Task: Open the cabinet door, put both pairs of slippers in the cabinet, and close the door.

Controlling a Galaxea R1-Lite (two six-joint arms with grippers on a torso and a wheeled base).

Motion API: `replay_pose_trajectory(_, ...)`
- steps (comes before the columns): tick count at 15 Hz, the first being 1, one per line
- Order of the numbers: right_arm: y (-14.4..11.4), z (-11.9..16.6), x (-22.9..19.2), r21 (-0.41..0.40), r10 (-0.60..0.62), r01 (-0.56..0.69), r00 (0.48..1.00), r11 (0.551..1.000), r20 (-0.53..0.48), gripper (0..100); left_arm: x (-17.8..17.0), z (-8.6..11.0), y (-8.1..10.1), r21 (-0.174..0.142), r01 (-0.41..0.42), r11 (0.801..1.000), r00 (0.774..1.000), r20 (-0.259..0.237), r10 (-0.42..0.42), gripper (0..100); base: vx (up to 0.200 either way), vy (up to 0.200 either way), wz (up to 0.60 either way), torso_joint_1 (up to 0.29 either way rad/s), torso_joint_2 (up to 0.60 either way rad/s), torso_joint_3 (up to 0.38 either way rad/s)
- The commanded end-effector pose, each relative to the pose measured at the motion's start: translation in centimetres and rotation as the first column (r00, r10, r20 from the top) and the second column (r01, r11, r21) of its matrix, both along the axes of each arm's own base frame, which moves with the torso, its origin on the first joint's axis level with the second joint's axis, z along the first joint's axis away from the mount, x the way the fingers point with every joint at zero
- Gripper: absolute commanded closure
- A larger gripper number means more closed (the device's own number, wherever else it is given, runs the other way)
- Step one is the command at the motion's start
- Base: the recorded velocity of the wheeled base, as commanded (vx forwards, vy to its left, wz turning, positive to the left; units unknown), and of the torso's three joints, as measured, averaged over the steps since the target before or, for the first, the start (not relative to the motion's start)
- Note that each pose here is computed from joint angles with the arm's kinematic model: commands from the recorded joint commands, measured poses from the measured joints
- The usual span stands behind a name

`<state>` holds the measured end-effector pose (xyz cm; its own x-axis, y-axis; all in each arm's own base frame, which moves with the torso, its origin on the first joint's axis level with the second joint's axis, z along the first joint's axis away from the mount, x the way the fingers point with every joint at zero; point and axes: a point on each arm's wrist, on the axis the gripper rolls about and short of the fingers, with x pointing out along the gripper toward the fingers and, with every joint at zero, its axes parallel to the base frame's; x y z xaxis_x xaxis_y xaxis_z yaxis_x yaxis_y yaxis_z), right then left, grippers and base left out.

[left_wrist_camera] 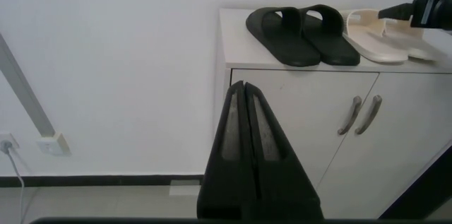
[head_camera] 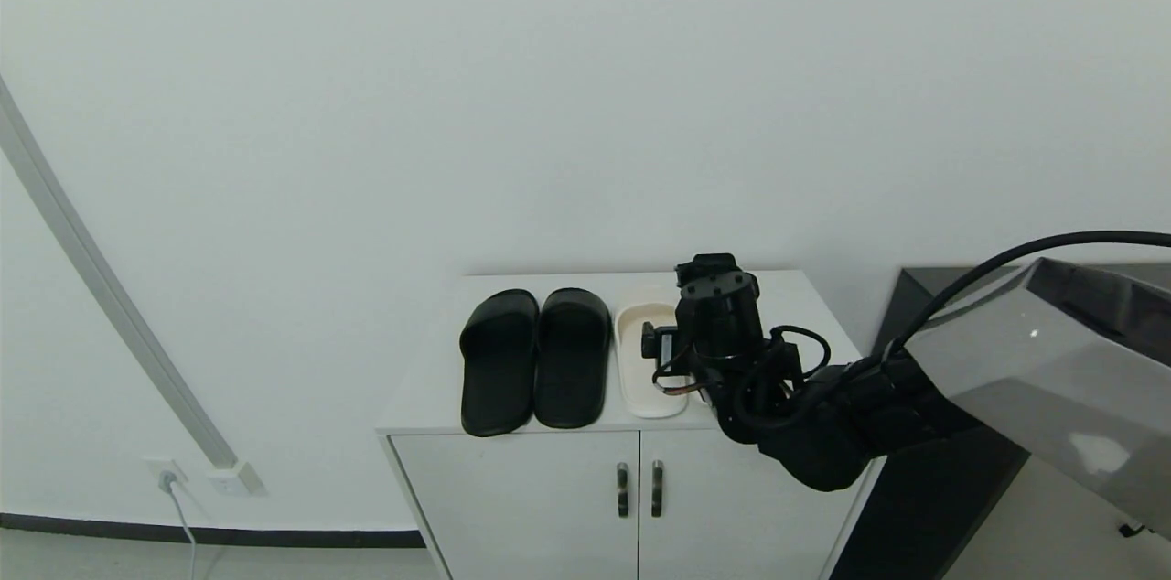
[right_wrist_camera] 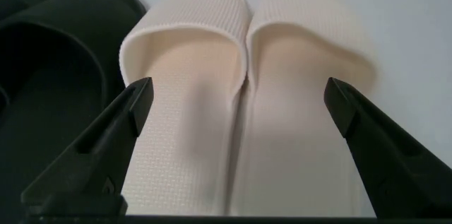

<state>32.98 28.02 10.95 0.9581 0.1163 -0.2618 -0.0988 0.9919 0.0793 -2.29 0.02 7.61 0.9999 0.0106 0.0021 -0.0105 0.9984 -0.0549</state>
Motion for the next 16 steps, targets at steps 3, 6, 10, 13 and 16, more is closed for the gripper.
replay_pose_trajectory(3,-0.4,-1.8,1.9,-0.016,-0.033,0.033,0.999,0.999,-0.017,0,0.0,0.0,0.0,0.0,0.0,1.0,1.0,-0.001,0.0,100,0.0,0.0,0.0,0.0,0.0,0.0)
replay_pose_trajectory(6,0.0,-2.7,3.4,-0.017,-0.04,0.039,0.999,0.999,-0.017,0,0.0,0.0,0.0,0.0,0.0,1.0,1.0,-0.001,0.0,100,0.0,0.0,0.0,0.0,0.0,0.0)
replay_pose_trajectory(10,0.8,-3.1,5.8,-0.045,-0.044,0.045,0.999,0.998,0.014,0,0.0,0.0,0.0,-0.003,0.0,1.0,1.0,-0.001,0.0,100,0.0,0.0,0.0,0.0,0.0,0.0)
replay_pose_trajectory(13,0.9,-3.1,6.4,-0.049,-0.051,0.051,0.999,0.997,0.016,100,0.0,0.0,0.0,-0.014,0.0,1.0,1.0,0.001,0.0,100,0.0,0.0,0.0,0.0,0.0,0.0)
replay_pose_trajectory(16,0.9,-3.1,6.4,-0.048,-0.051,0.052,0.999,0.998,0.016,100,0.0,0.0,0.0,-0.016,0.0,1.0,1.0,0.001,0.0,100,0.0,0.0,0.0,0.0,0.0,0.0)
